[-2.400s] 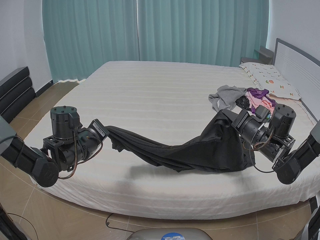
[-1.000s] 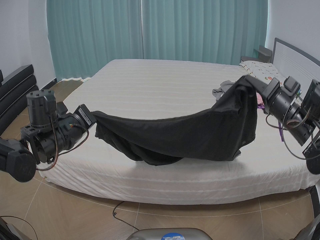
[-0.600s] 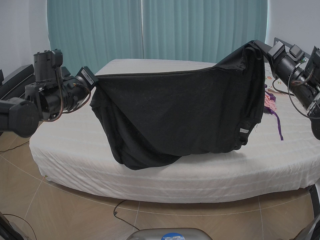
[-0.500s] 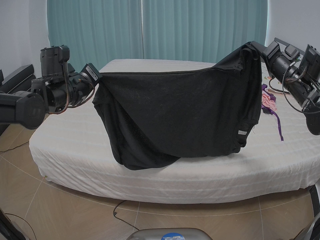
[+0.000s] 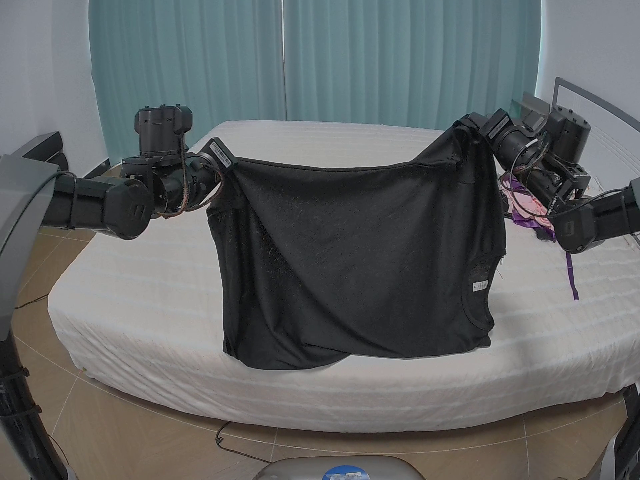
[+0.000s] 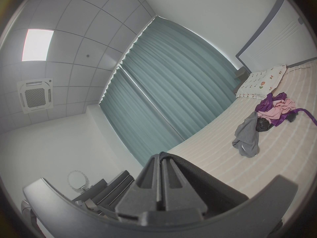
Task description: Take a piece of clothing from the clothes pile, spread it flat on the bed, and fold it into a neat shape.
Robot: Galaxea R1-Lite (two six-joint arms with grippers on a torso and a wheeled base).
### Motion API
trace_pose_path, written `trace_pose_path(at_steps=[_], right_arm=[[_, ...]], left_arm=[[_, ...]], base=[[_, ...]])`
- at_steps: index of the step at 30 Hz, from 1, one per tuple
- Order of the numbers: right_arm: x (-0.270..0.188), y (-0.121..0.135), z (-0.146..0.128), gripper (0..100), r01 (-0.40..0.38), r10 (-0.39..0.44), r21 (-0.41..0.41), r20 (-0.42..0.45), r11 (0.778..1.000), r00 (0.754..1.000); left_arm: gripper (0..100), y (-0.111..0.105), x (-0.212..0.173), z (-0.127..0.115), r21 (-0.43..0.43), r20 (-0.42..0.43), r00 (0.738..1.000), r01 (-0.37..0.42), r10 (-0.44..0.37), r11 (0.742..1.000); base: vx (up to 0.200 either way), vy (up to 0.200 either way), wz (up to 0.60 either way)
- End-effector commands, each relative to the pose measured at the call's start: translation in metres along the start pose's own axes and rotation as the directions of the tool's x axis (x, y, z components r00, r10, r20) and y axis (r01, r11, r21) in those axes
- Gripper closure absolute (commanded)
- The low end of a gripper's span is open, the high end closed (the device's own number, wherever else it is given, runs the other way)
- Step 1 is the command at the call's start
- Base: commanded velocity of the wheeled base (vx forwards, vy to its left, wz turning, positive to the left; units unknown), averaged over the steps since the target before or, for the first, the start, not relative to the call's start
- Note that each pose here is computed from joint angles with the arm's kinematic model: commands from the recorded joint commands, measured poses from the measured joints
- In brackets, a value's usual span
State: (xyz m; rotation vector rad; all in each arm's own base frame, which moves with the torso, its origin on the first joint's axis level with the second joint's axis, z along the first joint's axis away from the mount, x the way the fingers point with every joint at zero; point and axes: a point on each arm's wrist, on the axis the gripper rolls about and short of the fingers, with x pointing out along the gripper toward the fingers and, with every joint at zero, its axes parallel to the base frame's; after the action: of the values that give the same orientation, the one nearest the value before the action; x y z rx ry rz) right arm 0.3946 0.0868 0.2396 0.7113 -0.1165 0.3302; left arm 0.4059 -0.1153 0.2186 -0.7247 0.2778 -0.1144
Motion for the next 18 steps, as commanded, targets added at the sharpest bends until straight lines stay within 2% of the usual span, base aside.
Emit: trace_pose_path(at_steps=[1,9,13,18], right_arm=[[0.021,-0.032,-0.036,100,0.069,-0.07,-0.018,-0.047,0.997,0.996],[0.035,-0.051,-0.055,100,0.112,-0.113,-0.032,-0.047,0.993,0.992],[0.039,-0.06,-0.069,100,0.127,-0.129,-0.032,-0.056,0.991,0.99],[0.041,-0.083,-0.098,100,0.173,-0.177,-0.042,-0.099,0.984,0.979]], left_arm=[[100,0.013,0.035,-0.02,0.004,-0.034,0.999,-0.028,0.028,1.0],[100,0.026,0.062,-0.038,0.008,-0.056,0.997,-0.047,0.048,0.999],[100,0.036,0.073,-0.048,0.013,-0.073,0.995,-0.069,0.07,0.998],[100,0.052,0.087,-0.073,0.024,-0.121,0.987,-0.105,0.108,0.994]], base=[[0.2,0.0,0.0],[0.2,0.0,0.0],[0.0,0.0,0.0],[0.0,0.0,0.0]])
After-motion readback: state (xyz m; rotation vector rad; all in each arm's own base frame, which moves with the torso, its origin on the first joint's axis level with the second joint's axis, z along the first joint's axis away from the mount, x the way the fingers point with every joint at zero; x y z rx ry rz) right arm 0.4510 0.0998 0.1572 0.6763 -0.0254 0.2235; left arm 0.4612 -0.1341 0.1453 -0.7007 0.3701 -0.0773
